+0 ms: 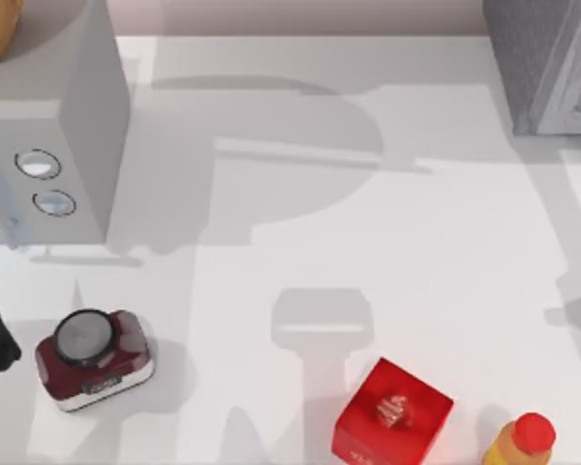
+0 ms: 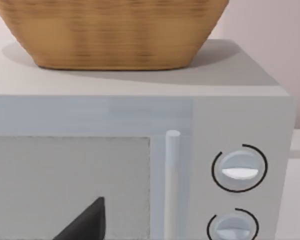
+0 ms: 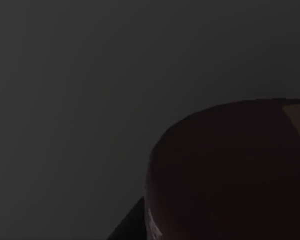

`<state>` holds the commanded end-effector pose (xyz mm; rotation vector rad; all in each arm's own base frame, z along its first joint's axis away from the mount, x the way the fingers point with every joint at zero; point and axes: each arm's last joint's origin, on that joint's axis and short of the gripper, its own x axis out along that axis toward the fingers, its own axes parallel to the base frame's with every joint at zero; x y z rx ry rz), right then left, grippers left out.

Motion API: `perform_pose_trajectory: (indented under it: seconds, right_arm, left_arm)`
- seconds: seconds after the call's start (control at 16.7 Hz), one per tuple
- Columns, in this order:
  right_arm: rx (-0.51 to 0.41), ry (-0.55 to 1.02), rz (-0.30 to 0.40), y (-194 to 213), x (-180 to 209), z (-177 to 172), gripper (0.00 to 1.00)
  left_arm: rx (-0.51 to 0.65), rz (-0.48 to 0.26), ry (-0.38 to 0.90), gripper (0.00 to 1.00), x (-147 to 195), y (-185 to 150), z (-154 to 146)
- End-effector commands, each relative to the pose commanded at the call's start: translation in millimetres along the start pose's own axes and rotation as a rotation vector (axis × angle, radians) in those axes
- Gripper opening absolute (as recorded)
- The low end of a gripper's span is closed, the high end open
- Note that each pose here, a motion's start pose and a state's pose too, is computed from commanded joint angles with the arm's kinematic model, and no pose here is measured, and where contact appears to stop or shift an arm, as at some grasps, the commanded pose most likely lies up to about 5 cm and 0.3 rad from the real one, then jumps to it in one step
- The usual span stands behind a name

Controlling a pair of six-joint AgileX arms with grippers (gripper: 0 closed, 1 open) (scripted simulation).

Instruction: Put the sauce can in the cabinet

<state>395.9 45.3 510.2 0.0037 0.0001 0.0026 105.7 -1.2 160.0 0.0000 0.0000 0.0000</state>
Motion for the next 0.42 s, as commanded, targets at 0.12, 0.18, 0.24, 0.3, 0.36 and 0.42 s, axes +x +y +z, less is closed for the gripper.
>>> perform_pose_trajectory:
  seconds: [0.12,0.18,0.24,0.3,0.36,0.42]
  right_arm:
    - [0.000,0.000,0.000,0.0,0.0,0.0,1.00]
    - [0.000,0.000,0.000,0.0,0.0,0.0,1.00]
    - [0.000,0.000,0.000,0.0,0.0,0.0,1.00]
    - [0.000,0.000,0.000,0.0,0.0,0.0,1.00]
    - [0.000,0.000,0.000,0.0,0.0,0.0,1.00]
    - [0.000,0.000,0.000,0.0,0.0,0.0,1.00]
  left_arm:
    - [0.000,0.000,0.000,1.00,0.0,0.0,0.0]
    - [0.000,0.000,0.000,1.00,0.0,0.0,0.0]
    - [0.000,0.000,0.000,1.00,0.0,0.0,0.0]
    - [0.000,0.000,0.000,1.00,0.0,0.0,0.0]
    - [0.000,0.000,0.000,1.00,0.0,0.0,0.0]
    - [0.000,0.000,0.000,1.00,0.0,0.0,0.0]
